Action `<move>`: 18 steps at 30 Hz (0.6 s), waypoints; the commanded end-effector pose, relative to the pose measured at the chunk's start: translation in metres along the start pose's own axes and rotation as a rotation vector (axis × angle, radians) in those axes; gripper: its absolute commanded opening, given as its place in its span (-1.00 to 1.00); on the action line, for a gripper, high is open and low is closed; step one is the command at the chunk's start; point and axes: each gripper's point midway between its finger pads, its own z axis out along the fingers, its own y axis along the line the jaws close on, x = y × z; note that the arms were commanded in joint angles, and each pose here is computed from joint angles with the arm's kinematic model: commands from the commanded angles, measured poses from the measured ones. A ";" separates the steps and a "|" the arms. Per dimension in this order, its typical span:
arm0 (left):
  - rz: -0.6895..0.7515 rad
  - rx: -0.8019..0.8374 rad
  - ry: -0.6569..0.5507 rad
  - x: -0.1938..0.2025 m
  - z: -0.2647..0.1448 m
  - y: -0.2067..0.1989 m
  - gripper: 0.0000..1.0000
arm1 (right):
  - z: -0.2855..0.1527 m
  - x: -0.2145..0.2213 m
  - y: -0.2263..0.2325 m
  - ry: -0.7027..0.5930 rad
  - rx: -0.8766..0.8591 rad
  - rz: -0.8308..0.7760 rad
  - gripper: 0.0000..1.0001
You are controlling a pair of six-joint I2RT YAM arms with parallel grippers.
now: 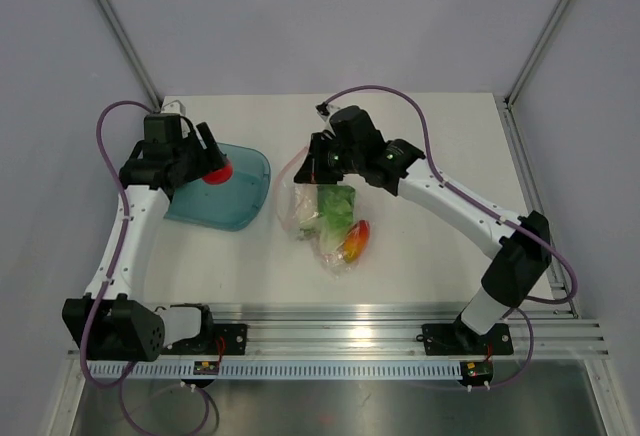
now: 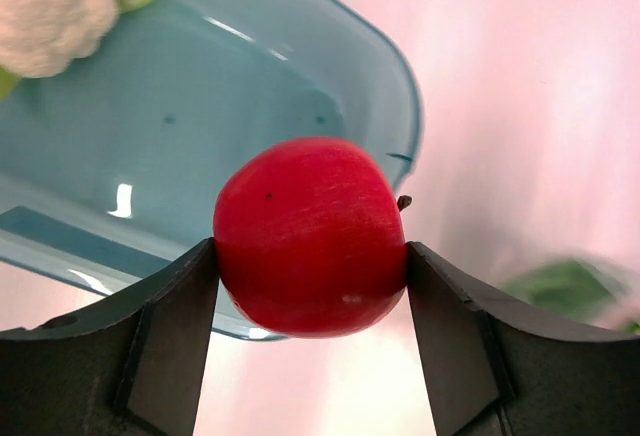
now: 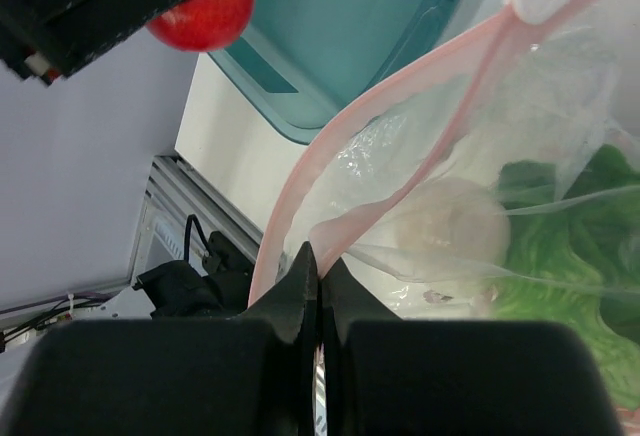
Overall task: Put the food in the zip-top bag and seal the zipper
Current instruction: Pick up the fake fruit from the bin, then place the fake fruit in the zipper food storage bag.
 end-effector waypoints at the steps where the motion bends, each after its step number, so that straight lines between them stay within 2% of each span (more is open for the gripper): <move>1: 0.053 0.184 -0.042 -0.009 -0.035 -0.039 -0.38 | 0.003 -0.022 0.030 -0.041 -0.072 -0.012 -1.00; 9: 0.088 0.376 -0.083 -0.011 -0.085 -0.072 -0.38 | 0.027 -0.030 0.047 -0.003 -0.087 -0.015 -1.00; 16: 0.100 0.615 -0.030 0.007 -0.117 -0.111 -0.39 | 0.031 -0.031 0.049 -0.003 -0.094 0.001 -1.00; 18: 0.083 0.641 -0.001 0.015 -0.114 -0.115 -0.39 | 0.029 -0.031 0.048 -0.005 -0.091 0.002 -1.00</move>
